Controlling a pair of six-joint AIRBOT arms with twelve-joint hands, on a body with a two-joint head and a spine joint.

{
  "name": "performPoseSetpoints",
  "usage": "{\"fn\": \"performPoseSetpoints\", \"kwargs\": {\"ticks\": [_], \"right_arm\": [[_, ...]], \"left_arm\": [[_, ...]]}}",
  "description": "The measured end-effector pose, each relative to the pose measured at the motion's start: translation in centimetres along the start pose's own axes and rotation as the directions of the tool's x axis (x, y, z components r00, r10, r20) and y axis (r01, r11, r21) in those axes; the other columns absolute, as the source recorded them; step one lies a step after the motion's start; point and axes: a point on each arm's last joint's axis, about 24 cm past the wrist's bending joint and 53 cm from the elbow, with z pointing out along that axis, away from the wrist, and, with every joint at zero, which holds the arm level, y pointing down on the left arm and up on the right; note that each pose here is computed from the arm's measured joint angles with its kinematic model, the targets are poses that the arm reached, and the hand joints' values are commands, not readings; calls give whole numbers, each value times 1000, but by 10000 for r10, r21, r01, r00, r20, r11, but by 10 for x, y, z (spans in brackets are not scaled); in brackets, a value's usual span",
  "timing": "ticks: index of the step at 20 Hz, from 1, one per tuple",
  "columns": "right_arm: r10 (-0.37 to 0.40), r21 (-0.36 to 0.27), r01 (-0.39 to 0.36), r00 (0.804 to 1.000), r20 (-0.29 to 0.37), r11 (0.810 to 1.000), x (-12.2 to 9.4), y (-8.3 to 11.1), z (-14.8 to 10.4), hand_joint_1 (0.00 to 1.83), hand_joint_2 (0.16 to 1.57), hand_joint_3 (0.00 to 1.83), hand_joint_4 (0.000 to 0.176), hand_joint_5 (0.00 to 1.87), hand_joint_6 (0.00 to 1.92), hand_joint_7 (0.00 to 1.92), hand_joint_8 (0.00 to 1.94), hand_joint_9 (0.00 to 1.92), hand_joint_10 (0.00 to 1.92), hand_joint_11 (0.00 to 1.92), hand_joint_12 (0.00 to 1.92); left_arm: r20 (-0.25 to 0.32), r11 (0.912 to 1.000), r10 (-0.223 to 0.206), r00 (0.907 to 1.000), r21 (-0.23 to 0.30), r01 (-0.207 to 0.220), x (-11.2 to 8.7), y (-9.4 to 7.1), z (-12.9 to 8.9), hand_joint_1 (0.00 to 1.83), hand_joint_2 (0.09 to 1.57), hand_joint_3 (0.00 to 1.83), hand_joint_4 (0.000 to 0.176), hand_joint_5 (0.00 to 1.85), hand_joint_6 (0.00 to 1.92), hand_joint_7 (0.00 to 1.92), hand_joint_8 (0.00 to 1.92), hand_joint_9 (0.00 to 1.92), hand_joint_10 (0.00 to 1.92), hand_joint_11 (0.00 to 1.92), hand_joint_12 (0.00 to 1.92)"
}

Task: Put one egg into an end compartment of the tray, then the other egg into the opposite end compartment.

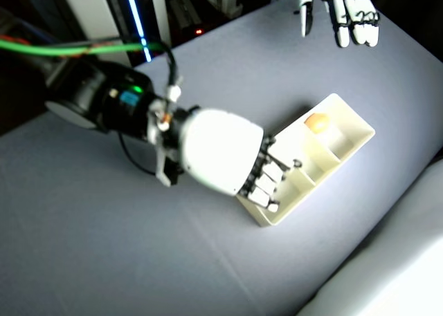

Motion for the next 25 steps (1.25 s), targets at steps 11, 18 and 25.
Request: {"fn": "performPoseSetpoints", "kwargs": {"ticks": [11, 18, 25], "right_arm": [[352, -2249, -15, 9887, 1457, 9744, -31, 68, -63, 318, 1332, 16, 3, 0, 0, 0, 0, 0, 39, 0, 1714], [476, -3373, 345, 9715, 2321, 9408, -33, 84, -148, 172, 1370, 16, 61, 0, 0, 0, 0, 0, 0, 0, 0], [701, -3304, 419, 9449, 3198, 9429, -49, 76, -196, 24, 1367, 10, 0, 0, 0, 0, 0, 0, 0, 0, 0]], "left_arm": [[468, 9995, -229, 9986, -224, 240, -8, 3, -10, 352, 1379, 2, 109, 123, 11, 51, 6, 13, 4, 0, 263], [1500, 9986, -496, 9874, -108, 518, -33, 2, -23, 241, 1372, 2, 140, 0, 0, 0, 0, 0, 0, 0, 1], [1865, 9960, -550, 9809, 797, 407, -47, -23, -27, 0, 1220, 0, 133, 0, 0, 0, 0, 0, 0, 0, 0]]}}
